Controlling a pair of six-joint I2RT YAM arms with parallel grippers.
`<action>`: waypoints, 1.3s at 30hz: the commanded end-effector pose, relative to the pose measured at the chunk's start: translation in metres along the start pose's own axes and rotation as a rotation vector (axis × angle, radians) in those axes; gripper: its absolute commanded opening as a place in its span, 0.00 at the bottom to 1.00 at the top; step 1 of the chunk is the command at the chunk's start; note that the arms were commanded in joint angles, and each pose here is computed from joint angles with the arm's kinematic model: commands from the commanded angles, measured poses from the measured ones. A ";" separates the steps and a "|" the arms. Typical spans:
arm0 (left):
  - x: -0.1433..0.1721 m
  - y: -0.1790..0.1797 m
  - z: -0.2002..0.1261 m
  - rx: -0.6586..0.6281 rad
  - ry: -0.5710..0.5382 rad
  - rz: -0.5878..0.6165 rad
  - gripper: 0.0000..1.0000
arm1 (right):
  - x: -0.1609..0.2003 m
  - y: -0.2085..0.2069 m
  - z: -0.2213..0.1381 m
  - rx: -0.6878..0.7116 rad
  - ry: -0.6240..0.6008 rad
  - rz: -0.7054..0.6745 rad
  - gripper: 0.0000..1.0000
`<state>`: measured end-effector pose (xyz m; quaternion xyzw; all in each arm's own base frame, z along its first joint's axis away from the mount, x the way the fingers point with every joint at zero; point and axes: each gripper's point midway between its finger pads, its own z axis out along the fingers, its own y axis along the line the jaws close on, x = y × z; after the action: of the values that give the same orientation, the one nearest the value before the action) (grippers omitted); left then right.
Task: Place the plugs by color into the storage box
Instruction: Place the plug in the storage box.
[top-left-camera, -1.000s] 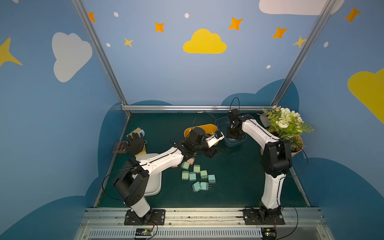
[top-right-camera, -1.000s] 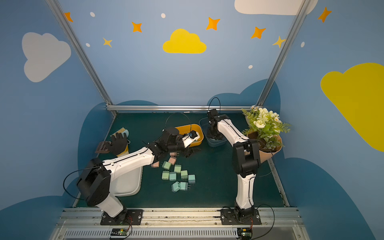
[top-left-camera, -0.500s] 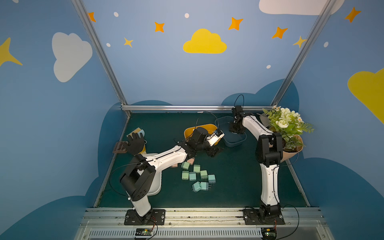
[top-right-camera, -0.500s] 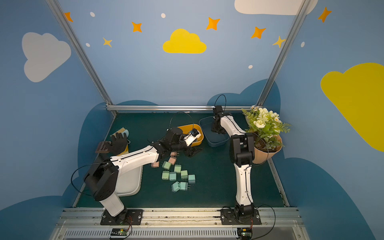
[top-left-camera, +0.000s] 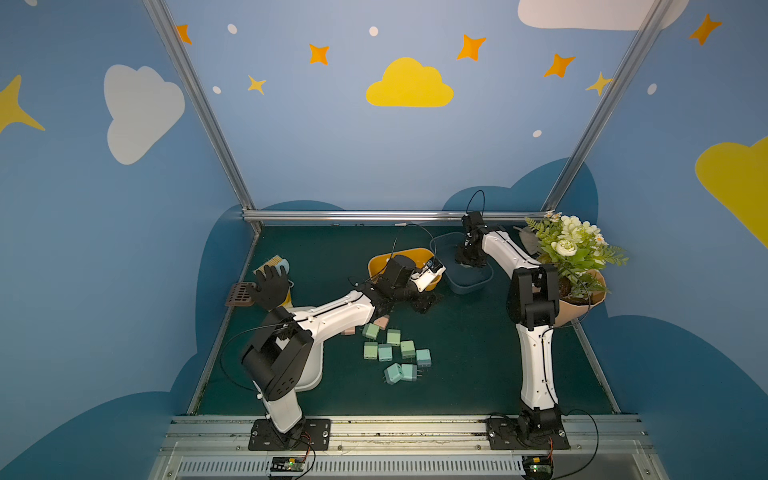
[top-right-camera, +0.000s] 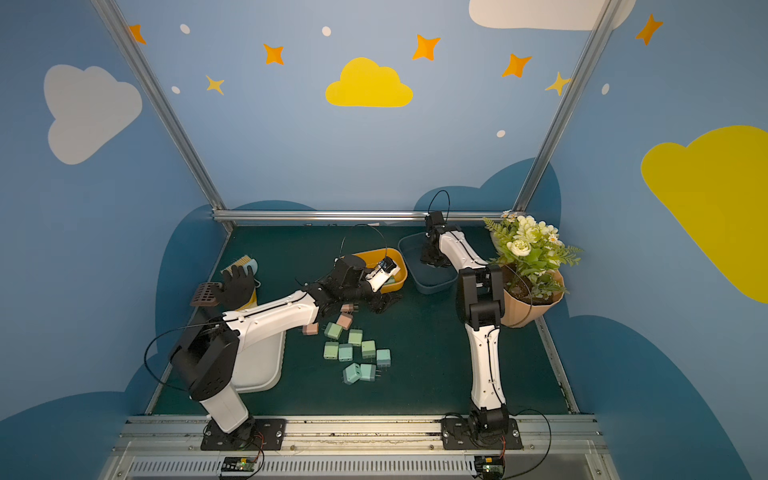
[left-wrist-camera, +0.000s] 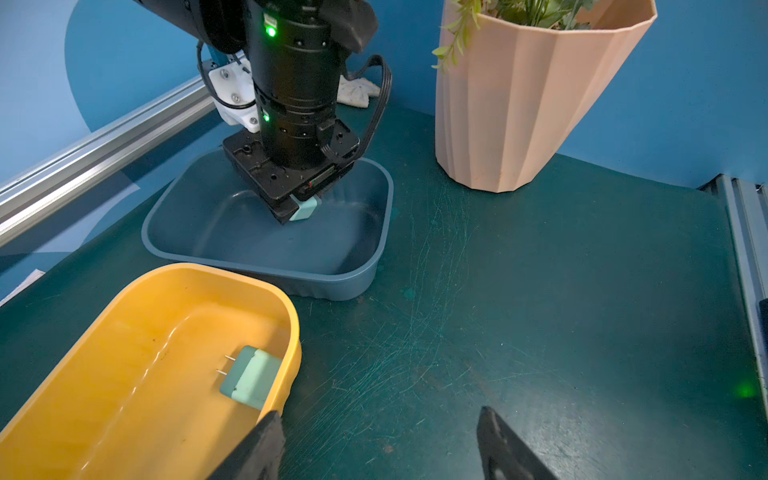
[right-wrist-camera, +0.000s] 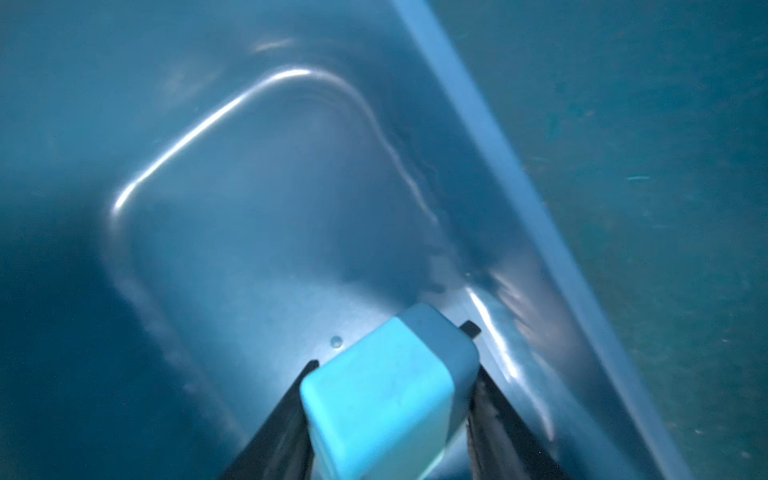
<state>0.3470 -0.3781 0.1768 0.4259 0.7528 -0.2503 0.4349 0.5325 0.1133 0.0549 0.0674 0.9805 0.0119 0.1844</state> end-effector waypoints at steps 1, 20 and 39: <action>-0.002 0.003 -0.003 -0.014 0.014 -0.024 0.74 | -0.009 0.010 -0.023 -0.072 -0.021 0.000 0.57; 0.015 -0.003 -0.064 -0.078 0.050 -0.047 0.72 | 0.033 0.050 -0.131 -0.272 -0.140 0.010 0.60; 0.072 0.009 -0.100 -0.214 0.117 -0.030 0.69 | 0.171 0.165 -0.184 -0.630 -0.149 -0.353 0.58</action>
<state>0.2870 -0.2783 0.1603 0.3837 0.8057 -0.1765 0.4154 0.3404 0.2869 0.1390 -0.1263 0.9361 0.2253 0.2387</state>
